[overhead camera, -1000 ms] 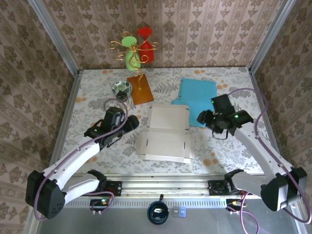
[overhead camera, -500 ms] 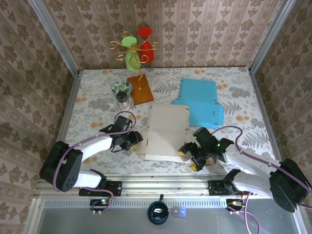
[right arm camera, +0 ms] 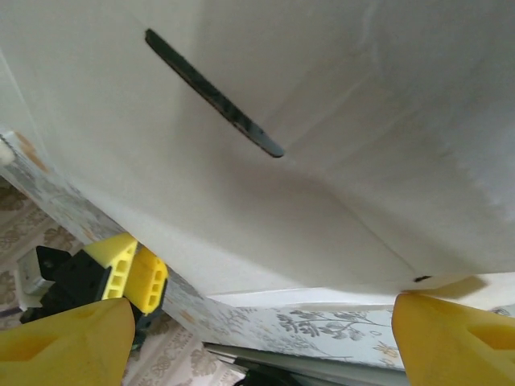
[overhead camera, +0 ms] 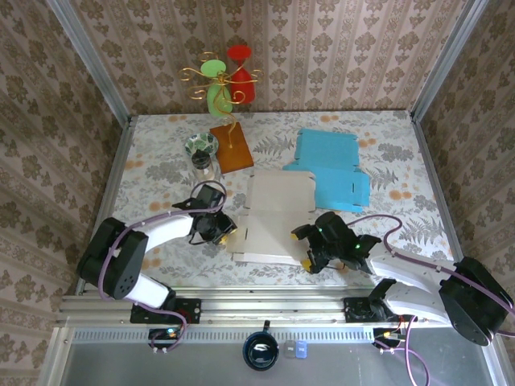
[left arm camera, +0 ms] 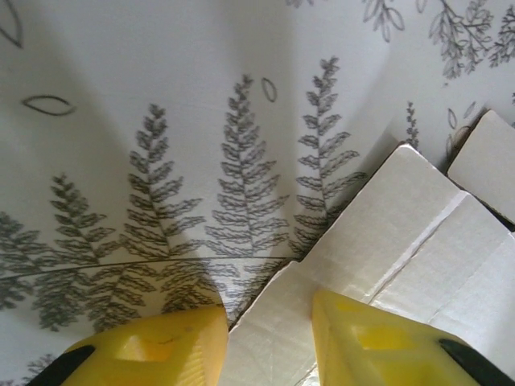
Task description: Fold the paper box
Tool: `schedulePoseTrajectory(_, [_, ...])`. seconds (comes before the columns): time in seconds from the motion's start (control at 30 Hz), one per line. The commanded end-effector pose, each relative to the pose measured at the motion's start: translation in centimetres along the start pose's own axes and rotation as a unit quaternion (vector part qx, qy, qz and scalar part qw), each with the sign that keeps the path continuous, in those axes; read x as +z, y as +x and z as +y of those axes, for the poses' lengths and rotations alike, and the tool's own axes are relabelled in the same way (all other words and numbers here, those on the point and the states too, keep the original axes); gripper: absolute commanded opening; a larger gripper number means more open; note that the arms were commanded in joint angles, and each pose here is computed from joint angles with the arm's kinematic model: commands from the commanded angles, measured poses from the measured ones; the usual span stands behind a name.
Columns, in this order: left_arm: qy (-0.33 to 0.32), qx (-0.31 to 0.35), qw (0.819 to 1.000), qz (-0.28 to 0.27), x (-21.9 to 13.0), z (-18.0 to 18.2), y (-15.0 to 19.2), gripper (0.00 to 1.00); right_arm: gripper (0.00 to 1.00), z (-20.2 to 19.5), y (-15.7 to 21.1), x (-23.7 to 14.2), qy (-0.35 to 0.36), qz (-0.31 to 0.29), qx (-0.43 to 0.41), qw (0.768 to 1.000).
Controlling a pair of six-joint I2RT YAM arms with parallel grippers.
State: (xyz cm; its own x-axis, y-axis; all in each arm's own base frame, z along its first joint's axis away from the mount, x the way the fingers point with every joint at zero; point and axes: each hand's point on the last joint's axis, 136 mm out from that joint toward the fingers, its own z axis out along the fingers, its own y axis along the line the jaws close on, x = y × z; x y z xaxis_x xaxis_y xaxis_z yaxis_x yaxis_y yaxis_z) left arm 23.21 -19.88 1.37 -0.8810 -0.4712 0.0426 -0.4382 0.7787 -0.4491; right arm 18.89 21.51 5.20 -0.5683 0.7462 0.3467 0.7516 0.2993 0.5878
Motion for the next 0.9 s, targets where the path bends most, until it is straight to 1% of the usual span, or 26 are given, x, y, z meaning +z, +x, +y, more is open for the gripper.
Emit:
schedulePoseTrajectory(0.0, [0.141, 0.064, 0.988, -0.006, 1.6, -7.8, 0.4, 0.34, 0.84, -0.4, -1.2, -0.2, -0.007, -0.027, 0.016, 0.999])
schedulePoseTrajectory(0.13, [0.144, 0.070, 0.987, -0.030, -0.3, -8.0, -0.1, 0.34, 0.80, -0.9, -2.7, -0.6, 0.002, -0.038, 0.019, 0.999])
schedulePoseTrajectory(0.33, [0.165, 0.054, 0.985, -0.021, -1.5, -8.9, 0.2, 0.35, 0.78, -0.2, -5.2, -1.7, 0.000, -0.054, 0.020, 0.998])
schedulePoseTrajectory(0.4, [0.163, 0.050, 0.985, -0.025, -2.0, -8.7, 0.2, 0.37, 0.78, 0.1, -6.0, -2.0, 0.001, -0.060, 0.020, 0.998])
schedulePoseTrajectory(0.53, [0.163, 0.057, 0.984, -0.036, -3.4, -8.8, -0.2, 0.45, 0.77, 0.7, -8.0, -2.4, 0.006, -0.069, 0.014, 0.998])
schedulePoseTrajectory(0.7, [0.161, 0.071, 0.984, -0.026, -3.3, -8.9, -0.4, 0.48, 0.76, 2.8, -9.8, -4.2, 0.007, -0.083, -0.011, 0.996])
schedulePoseTrajectory(0.87, [0.177, 0.079, 0.981, -0.003, -1.9, -10.1, -0.1, 0.48, 0.75, 3.4, -11.3, -6.1, 0.008, -0.097, -0.020, 0.995])
